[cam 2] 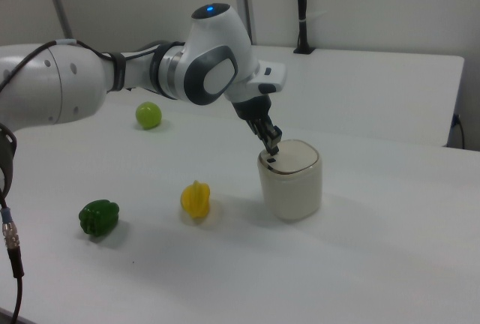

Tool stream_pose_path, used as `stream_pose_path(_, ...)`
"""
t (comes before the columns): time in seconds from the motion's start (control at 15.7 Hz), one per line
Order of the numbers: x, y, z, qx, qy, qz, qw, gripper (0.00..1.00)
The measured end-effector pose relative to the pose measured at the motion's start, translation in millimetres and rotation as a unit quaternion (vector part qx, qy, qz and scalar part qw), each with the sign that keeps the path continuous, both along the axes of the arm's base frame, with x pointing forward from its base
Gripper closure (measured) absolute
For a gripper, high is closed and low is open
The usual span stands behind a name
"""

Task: Close garbage bin
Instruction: 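Push the raised lid down onto the bin opening with the gripper, then press the gripper on the lid to seat it shut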

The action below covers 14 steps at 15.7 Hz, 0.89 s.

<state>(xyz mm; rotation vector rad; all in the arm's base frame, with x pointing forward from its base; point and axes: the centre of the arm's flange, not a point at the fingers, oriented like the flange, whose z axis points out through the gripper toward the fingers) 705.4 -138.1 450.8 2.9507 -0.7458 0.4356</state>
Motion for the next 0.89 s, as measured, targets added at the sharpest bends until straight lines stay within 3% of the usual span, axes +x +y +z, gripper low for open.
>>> stream_pose_path(0.89,-1.8,-0.7,-9.1,-0.001,0.009,0.007,0.9999,0.89)
